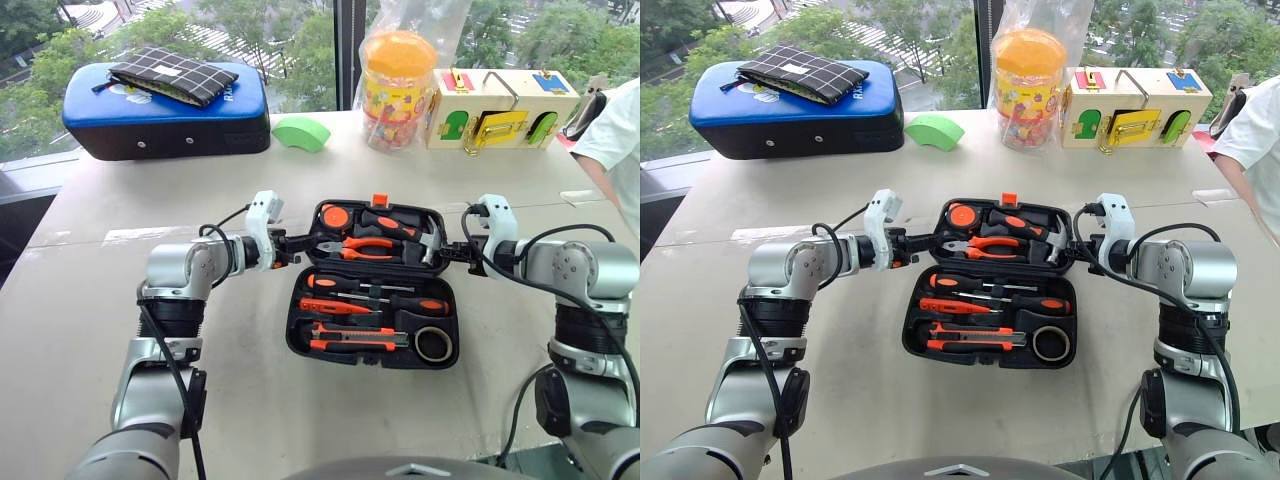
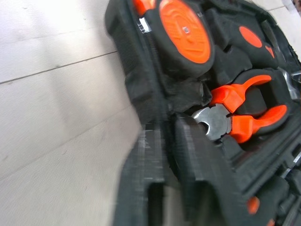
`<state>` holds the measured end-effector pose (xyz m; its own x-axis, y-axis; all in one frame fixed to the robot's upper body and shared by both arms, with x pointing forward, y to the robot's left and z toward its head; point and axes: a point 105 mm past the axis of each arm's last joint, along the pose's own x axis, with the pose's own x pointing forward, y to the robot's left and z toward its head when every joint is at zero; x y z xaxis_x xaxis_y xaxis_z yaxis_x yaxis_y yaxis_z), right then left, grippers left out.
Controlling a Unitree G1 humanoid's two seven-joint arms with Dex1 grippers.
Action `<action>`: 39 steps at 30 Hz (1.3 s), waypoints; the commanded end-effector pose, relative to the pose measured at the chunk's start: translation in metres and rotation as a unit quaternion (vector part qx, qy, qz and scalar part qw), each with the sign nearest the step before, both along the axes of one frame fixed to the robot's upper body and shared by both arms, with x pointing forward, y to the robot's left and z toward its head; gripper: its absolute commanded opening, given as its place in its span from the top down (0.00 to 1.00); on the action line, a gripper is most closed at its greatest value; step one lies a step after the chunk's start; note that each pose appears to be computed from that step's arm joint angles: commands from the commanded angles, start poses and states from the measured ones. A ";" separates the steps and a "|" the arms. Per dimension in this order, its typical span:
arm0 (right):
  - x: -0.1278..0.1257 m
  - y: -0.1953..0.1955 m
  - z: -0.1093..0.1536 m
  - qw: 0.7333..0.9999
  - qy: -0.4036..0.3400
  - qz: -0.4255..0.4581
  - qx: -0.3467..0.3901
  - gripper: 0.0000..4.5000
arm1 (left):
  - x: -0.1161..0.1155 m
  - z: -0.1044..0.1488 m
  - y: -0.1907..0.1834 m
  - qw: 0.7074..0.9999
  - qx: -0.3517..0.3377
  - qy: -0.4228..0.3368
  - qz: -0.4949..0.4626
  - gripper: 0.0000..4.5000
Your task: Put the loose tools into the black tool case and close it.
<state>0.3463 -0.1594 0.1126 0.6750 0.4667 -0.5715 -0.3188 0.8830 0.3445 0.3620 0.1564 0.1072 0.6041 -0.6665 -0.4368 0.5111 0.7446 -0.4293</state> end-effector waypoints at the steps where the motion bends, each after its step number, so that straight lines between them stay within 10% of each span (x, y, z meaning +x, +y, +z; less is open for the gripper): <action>1: 0.010 -0.001 0.017 0.999 -0.043 0.009 0.000 1.00 | 0.003 0.019 -0.005 0.999 -0.035 -0.019 -0.016 0.99; 11: 0.054 0.027 0.097 0.952 -0.291 0.086 -0.037 1.00 | 0.028 0.083 -0.008 0.965 -0.017 -0.260 -0.016 0.99; 32: -0.043 -0.006 0.045 0.875 -0.403 0.184 -0.195 1.00 | -0.025 0.043 0.008 0.759 0.295 -0.538 -0.219 0.99; 35: -0.061 -0.007 0.036 0.871 -0.388 0.217 -0.208 1.00 | -0.035 0.039 0.017 0.766 0.286 -0.518 -0.251 0.92; 39: -0.113 -0.010 0.008 0.857 -0.313 0.316 -0.260 0.79 | -0.059 0.038 0.067 0.863 0.230 -0.368 -0.260 0.58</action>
